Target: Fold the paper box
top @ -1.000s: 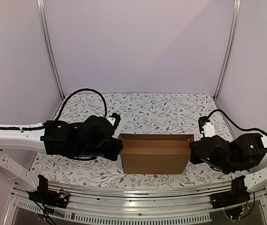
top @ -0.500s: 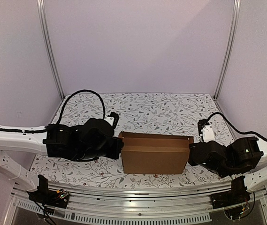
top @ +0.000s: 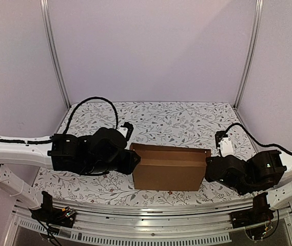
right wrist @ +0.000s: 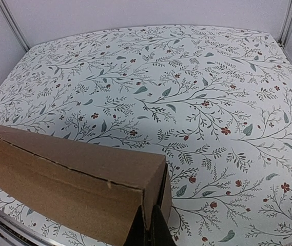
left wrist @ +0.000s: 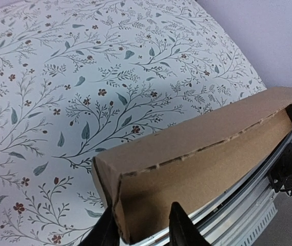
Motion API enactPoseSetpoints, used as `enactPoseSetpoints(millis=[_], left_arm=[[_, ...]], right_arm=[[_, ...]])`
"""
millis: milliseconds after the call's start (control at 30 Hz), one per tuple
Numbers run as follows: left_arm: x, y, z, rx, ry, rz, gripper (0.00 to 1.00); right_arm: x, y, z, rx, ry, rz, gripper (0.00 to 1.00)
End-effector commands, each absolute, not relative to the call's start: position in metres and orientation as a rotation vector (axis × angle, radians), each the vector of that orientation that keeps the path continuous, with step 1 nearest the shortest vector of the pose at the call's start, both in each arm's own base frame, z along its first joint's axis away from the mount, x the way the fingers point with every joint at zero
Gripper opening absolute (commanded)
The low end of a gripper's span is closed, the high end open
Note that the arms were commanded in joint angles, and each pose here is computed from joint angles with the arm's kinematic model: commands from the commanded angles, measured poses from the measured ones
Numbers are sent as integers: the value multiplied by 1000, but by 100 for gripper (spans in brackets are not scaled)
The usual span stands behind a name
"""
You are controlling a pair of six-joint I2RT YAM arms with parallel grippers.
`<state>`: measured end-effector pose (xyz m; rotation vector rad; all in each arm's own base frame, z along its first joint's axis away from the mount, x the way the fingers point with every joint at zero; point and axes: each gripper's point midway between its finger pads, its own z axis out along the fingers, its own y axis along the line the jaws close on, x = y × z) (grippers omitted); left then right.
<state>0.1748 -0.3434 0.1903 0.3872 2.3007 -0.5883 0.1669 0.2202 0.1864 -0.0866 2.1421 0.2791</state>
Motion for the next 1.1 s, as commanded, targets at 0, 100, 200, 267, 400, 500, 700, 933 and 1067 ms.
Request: enactPoseSetpoints(millis=[0,100,200,267,400,500,700,933,1067], left_arm=[[149,-310,140,581,2480,-348,32],[155,-304,148,575,2462,-315,32],[158,-302,157,566,2442,-314,32],[159,-303,165,562,2427,-331,32],[161,-304,178,549,2399,-363,32],[163,-303,184,533,2385,-393,33],[168,-296,195,485,2358,-421,40],[172,-291,210,458,2319,-446,43],[171,-292,208,463,2327,-457,40]], right_arm=[[121,229,119,-325,2438,266,0],[121,229,120,-324,2438,268,0],[121,229,119,-325,2437,268,0],[121,229,118,-324,2438,268,0],[121,230,119,-322,2434,271,0],[122,230,121,-323,2431,271,0],[122,231,122,-328,2425,273,0],[123,234,124,-337,2419,265,0],[123,235,125,-341,2417,260,0]])
